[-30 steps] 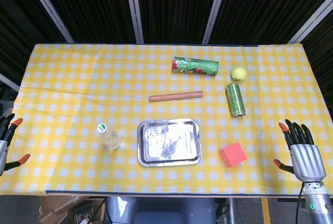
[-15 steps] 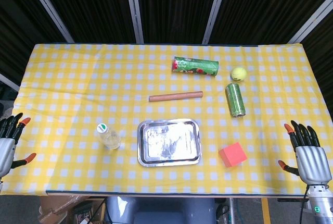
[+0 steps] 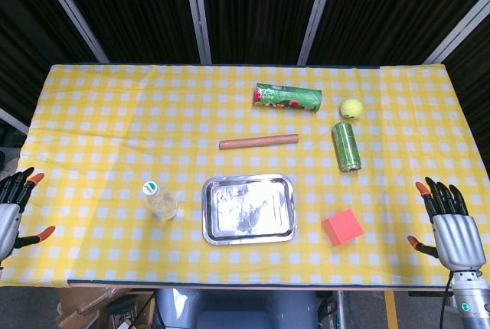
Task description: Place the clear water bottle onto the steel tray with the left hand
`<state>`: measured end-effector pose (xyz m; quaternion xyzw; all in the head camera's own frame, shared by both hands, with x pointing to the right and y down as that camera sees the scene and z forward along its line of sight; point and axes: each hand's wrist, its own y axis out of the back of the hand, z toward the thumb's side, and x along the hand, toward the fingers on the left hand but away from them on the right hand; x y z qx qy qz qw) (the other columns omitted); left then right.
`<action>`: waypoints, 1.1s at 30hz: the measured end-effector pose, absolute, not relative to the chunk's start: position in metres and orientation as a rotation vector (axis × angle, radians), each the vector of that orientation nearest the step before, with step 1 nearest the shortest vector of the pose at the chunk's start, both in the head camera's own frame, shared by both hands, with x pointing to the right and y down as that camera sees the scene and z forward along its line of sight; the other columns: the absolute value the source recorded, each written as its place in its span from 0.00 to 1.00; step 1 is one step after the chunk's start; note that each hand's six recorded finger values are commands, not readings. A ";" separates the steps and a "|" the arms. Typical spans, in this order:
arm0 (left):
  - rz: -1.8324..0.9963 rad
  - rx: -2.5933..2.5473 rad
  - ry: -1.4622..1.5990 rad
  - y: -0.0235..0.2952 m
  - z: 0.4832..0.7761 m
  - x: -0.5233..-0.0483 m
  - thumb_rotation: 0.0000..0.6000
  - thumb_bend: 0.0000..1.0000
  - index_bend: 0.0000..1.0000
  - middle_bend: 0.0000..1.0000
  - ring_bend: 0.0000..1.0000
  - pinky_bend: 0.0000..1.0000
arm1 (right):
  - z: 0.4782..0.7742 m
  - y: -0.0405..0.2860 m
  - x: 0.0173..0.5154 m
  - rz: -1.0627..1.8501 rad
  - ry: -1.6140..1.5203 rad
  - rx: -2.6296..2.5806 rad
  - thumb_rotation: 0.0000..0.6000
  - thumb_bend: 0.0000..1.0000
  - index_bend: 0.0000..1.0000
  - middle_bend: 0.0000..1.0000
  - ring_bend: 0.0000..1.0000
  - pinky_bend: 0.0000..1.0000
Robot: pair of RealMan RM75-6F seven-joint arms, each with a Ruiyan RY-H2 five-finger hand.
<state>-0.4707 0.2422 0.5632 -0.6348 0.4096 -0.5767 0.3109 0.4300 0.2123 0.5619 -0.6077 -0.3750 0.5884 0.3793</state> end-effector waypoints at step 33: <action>-1.136 -2.484 1.378 0.234 0.657 -0.332 1.00 0.15 0.12 0.01 0.00 0.00 | 0.562 0.211 0.432 1.498 -0.992 -1.588 1.00 0.18 0.00 0.02 0.00 0.00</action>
